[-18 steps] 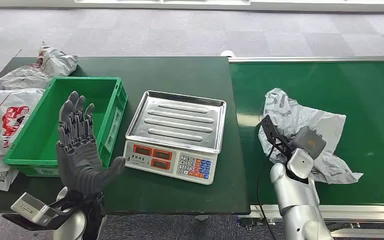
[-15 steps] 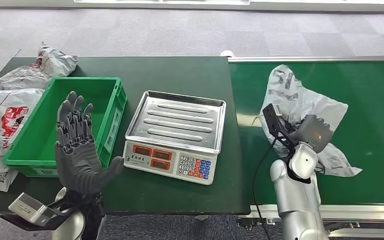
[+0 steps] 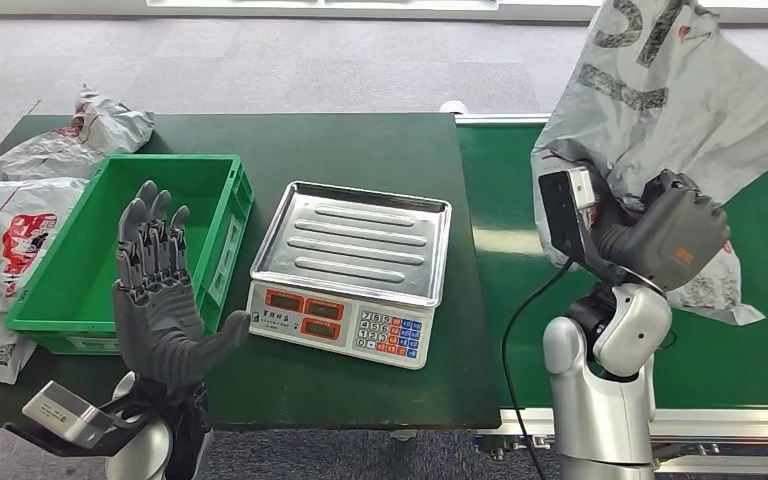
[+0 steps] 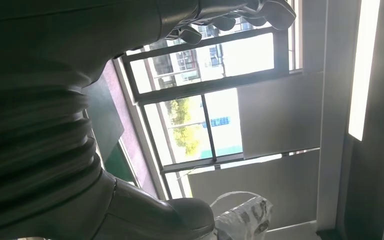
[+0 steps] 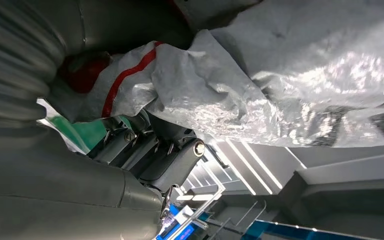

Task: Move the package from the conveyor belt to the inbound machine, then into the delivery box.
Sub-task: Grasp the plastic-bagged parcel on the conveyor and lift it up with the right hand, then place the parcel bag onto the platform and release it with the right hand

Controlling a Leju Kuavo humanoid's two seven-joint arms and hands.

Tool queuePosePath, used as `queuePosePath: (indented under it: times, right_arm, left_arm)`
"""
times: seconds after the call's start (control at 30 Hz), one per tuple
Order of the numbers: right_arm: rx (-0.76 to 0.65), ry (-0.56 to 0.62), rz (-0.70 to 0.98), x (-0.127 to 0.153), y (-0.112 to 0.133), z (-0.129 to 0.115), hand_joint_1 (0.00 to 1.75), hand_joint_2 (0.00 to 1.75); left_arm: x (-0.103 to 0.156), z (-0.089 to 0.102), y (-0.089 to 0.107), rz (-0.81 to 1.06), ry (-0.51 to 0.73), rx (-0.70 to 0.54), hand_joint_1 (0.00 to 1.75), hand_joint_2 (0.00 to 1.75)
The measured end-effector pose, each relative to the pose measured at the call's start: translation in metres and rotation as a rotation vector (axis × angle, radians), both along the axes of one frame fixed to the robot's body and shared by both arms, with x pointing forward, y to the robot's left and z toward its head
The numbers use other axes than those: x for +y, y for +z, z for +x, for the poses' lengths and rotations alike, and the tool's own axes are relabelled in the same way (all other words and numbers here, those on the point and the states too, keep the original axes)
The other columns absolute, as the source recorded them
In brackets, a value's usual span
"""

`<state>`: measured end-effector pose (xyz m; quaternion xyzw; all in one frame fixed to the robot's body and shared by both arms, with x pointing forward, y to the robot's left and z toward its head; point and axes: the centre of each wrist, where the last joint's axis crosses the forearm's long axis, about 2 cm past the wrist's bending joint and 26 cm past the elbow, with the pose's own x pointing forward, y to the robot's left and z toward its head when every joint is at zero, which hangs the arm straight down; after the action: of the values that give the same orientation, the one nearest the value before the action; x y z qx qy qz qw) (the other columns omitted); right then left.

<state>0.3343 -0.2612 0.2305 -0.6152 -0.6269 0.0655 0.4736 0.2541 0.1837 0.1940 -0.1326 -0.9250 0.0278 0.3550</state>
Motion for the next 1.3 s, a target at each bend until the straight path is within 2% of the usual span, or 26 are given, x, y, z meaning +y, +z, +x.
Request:
queuePosePath:
  times: [0.4,0.53,0.6,0.7,0.8,0.9,1.07,1.3]
  right_arm:
    - [-0.049,0.010,-0.002,0.003,0.010,-0.004,1.75,1.75]
    - [-0.058,0.090,-0.012,0.010,0.013,-0.002,1.75,1.75]
    - [-0.028,0.259,-0.032,0.027,0.019,0.008,1.75,1.75]
    - [0.047,0.539,-0.113,0.086,0.031,0.033,1.75,1.75]
    - [0.100,0.704,-0.172,0.152,0.037,0.044,1.75,1.75]
    - [0.156,0.824,-0.226,0.195,0.033,0.042,1.75,1.75]
    - [0.218,0.924,-0.314,0.224,0.020,0.035,1.75,1.75]
    - [0.259,1.024,-0.384,0.240,0.011,0.030,1.75,1.75]
  left_arm:
    - [0.000,0.000,-0.001,0.000,-0.001,0.002,0.00,1.75]
    - [-0.001,0.001,-0.001,-0.003,-0.004,-0.001,0.00,1.75]
    - [-0.002,0.003,0.000,-0.014,-0.009,-0.018,0.00,1.75]
    - [-0.007,0.010,0.004,-0.039,-0.040,-0.060,0.00,1.75]
    - [-0.013,0.017,0.009,-0.057,-0.074,-0.089,0.00,1.75]
    - [-0.016,0.019,0.010,-0.062,-0.091,-0.096,0.00,1.75]
    - [-0.015,0.019,0.009,-0.053,-0.097,-0.095,0.00,1.75]
    - [-0.014,0.022,0.005,-0.038,-0.102,-0.088,0.00,1.75]
